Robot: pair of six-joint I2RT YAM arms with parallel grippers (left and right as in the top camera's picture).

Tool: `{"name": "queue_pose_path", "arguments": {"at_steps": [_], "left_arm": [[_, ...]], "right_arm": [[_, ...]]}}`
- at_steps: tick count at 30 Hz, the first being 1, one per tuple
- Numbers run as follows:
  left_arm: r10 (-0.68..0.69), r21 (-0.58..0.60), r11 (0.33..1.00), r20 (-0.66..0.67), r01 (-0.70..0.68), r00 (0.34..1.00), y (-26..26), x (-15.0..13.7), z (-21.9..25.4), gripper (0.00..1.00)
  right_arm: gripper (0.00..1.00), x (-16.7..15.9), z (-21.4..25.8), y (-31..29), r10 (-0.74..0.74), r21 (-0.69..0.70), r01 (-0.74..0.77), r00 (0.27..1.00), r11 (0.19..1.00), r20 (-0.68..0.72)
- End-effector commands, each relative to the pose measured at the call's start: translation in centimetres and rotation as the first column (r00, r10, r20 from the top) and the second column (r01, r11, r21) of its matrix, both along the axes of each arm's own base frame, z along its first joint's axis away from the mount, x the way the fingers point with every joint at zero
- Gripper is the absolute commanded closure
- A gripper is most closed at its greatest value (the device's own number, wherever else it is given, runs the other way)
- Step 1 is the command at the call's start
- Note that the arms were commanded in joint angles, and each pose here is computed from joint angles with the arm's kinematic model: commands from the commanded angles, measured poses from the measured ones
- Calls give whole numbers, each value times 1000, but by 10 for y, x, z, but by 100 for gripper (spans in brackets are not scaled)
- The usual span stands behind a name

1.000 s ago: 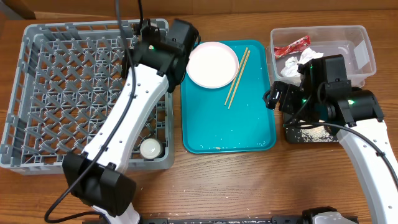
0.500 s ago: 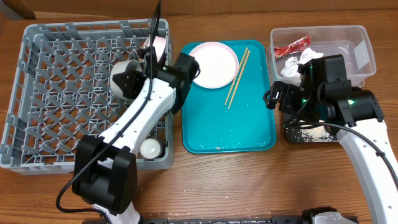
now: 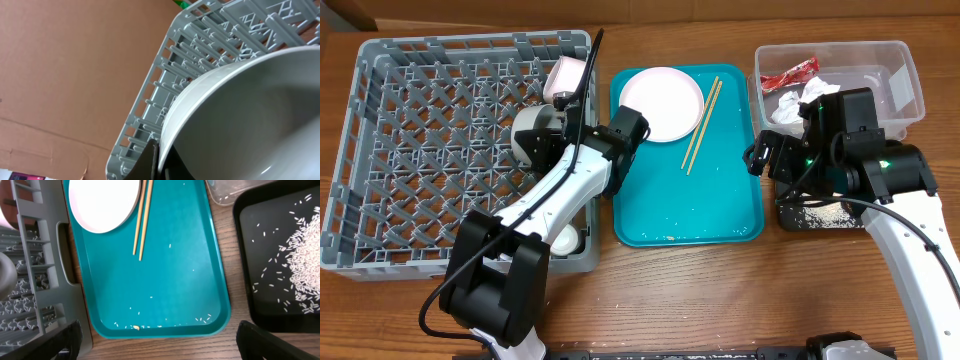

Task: Sort waste into correct bins and load items into the dishwasher
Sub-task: 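Carry the grey bowl left and set it into the dish rack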

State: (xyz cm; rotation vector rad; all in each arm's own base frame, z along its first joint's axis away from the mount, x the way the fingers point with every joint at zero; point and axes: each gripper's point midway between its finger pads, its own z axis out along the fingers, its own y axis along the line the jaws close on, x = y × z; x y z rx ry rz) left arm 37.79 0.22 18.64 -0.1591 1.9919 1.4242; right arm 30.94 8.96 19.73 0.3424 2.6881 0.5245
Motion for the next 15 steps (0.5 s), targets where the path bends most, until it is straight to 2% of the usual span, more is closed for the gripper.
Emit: {"name": "queue_pose_path", "arguments": {"at_steps": [1,5,10,15], "left_arm": [[3,8,1000,12,-3,1000,0,-1,-4,96],[2,0,1000,11,-2,1000,0,-1,-5,96],[20,67,997,36,-22,999,7,-1,7,96],[15,64,998,41,-18,999,5,0,1,96]], "right_arm": [[0,5,9,-3,-7,-4,8,1000,1000,31],[0,5,9,-3,-7,-3,7,1000,1000,31],[0,5,9,-3,-7,-3,7,1000,1000,31],[0,5,9,-3,-7,-4,8,1000,1000,31]]}}
